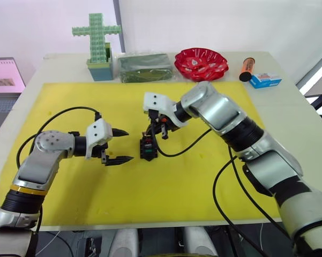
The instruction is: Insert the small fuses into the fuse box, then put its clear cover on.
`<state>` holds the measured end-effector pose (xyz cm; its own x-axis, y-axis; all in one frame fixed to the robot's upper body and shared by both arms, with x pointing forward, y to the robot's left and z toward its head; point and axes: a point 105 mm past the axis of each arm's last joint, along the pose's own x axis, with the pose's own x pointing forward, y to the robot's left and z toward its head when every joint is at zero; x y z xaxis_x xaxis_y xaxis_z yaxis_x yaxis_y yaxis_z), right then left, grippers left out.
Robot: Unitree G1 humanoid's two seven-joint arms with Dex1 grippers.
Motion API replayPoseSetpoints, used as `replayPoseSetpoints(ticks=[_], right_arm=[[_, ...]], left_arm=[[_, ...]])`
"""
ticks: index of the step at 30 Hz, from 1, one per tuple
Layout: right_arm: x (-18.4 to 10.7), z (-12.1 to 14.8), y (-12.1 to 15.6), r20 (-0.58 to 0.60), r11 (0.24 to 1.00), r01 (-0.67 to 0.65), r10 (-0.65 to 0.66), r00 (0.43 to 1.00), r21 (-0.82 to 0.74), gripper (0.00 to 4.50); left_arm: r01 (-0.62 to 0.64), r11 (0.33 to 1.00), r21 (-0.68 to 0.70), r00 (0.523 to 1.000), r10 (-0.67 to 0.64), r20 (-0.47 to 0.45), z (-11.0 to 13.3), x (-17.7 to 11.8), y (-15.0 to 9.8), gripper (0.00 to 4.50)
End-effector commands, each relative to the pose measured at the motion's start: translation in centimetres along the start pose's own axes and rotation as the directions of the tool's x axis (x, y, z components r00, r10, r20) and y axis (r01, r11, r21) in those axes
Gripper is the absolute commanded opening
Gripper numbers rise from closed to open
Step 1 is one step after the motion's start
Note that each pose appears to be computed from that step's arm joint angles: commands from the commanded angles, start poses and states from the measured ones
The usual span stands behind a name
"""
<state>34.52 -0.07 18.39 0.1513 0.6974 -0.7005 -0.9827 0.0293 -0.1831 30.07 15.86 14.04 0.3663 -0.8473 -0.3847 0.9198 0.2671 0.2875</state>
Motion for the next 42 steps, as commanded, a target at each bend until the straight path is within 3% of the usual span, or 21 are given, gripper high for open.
replayPoseSetpoints(ticks=[1,42], right_arm=[[-0.5,1.2,-0.2,0.004,0.999,0.018,-0.018,1.000,-0.036,0.03],[1.1,-1.1,-0.1,-0.058,1.000,-0.002,0.002,0.998,0.004,0.03]], left_arm=[[-0.002,0.999,0.047,1.000,0.001,0.016,1.0,0.0,-0.1,4.50],[0.001,0.999,0.052,1.000,-0.002,0.016,1.1,0.2,-0.5,4.50]])
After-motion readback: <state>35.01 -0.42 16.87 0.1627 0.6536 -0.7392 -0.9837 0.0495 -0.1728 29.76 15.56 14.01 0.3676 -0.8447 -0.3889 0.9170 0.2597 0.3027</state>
